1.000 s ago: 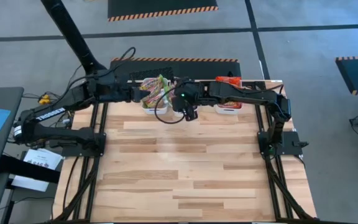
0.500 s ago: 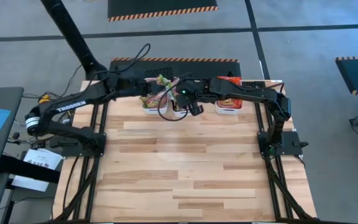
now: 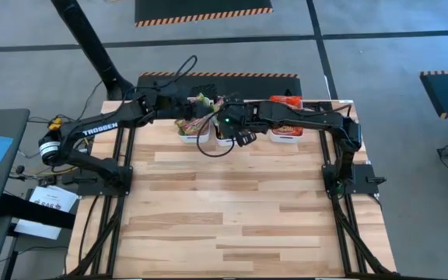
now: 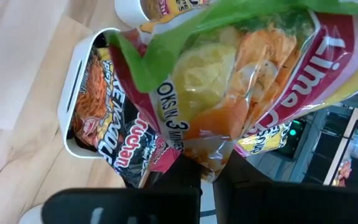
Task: Sort Maruchan noodles
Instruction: Put the green noodle pack into the left white bin
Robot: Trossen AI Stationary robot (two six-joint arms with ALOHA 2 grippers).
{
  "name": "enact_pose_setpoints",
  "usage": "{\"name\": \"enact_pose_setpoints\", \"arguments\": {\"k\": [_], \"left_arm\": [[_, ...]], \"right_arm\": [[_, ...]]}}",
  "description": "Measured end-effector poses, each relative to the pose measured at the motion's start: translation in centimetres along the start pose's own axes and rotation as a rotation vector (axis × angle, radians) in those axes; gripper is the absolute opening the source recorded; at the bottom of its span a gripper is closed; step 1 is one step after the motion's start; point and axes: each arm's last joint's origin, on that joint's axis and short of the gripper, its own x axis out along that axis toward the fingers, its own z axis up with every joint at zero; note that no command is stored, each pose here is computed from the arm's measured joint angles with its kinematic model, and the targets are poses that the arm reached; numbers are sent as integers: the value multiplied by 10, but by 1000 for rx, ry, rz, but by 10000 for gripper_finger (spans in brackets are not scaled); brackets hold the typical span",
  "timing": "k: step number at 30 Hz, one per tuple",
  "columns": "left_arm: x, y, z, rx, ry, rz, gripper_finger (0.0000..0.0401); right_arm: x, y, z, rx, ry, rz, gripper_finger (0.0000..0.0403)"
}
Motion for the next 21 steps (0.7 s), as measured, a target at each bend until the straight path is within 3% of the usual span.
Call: {"name": "enact_pose_setpoints", "arguments": {"k": [16,21], "left_arm": [[-2,-1,3,46,-12,-13,181],[-1,-1,2,71,-1,-20,160]], "right_arm": [[-5,0,14,21,-75,-62,20],[-5,-1,14,25,-79,-64,20]]}}
